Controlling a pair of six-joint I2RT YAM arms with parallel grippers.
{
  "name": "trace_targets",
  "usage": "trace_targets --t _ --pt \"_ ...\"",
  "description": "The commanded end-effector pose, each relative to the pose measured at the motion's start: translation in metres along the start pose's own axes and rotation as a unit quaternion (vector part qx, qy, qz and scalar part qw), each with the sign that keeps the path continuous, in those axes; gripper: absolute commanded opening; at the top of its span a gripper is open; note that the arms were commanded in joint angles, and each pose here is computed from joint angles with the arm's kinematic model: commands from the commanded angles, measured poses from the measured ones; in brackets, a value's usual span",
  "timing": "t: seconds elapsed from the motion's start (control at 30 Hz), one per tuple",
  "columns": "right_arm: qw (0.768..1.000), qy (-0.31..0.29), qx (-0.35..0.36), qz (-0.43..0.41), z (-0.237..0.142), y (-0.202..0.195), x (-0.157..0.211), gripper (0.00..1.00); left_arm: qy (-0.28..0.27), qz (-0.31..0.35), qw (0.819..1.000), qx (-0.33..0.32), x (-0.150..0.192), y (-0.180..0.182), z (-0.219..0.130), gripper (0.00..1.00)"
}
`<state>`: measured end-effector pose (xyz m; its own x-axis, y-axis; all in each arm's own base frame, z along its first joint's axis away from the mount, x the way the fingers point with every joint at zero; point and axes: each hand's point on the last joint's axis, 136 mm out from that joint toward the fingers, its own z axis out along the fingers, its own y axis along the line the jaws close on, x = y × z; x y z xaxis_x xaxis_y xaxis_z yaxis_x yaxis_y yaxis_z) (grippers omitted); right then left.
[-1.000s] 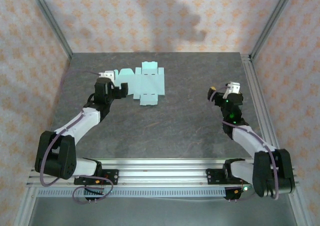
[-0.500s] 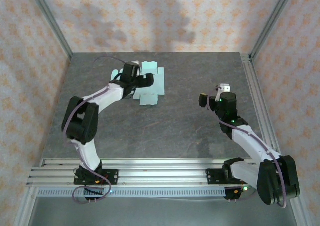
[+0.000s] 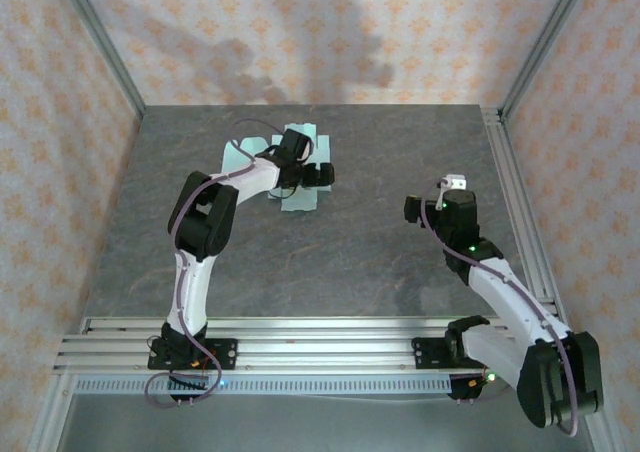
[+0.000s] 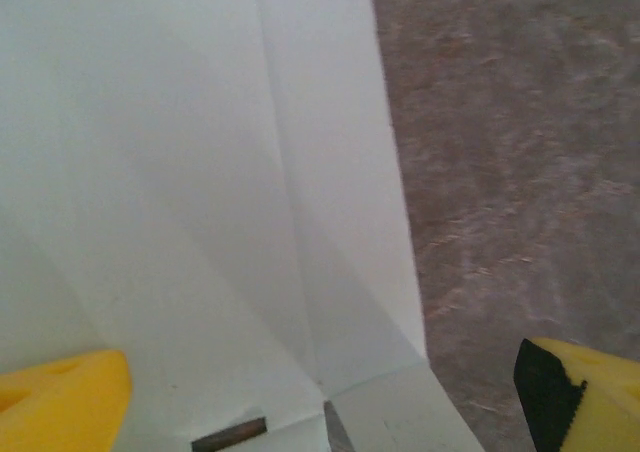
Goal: Fold the paper box
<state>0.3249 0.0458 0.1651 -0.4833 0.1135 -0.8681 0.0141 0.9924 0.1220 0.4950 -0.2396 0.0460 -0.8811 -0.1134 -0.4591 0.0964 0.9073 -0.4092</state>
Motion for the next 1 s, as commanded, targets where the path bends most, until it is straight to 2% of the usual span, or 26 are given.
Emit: trace_targets --t 0.0,0.1,0.27,0.37,0.5,0.57,0.73,0.83,0.97 --pt "0.999 -0.004 -0.024 0.041 -0.010 0.009 -0.015 0.99 0.080 0.014 0.996 0.020 0.042 -0.004 0.001 1.00" --pt "0.998 0.008 -0.034 0.051 -0.005 0.011 -0.014 0.99 0.101 0.033 0.994 0.029 0.062 -0.003 -0.009 1.00" --pt "0.997 0.040 -0.042 0.055 0.003 0.017 -0.009 1.00 0.112 0.055 0.991 0.049 0.090 -0.003 -0.034 1.00" --pt "0.995 0.051 -0.060 0.065 0.006 0.025 -0.010 0.96 0.108 0.061 0.991 0.057 0.101 -0.002 -0.050 1.00" --pt "0.989 0.083 -0.102 0.073 0.014 0.046 -0.009 0.93 0.063 0.051 0.994 0.073 0.095 -0.012 -0.082 1.00" --pt "0.987 0.097 -0.109 0.075 0.021 0.053 -0.007 0.92 0.027 0.038 0.998 0.051 0.089 -0.006 -0.098 1.00" --pt "0.977 0.144 -0.121 0.103 0.043 0.078 -0.001 0.88 -0.064 -0.006 0.997 -0.041 0.078 0.029 -0.140 1.00" --pt "0.972 0.168 -0.107 0.125 0.057 0.097 0.006 0.86 -0.103 -0.042 0.991 -0.077 0.077 0.054 -0.166 1.00" --pt "0.962 0.205 -0.127 0.131 0.073 0.142 0.023 0.81 -0.143 -0.112 0.977 -0.113 0.083 0.099 -0.198 1.00"
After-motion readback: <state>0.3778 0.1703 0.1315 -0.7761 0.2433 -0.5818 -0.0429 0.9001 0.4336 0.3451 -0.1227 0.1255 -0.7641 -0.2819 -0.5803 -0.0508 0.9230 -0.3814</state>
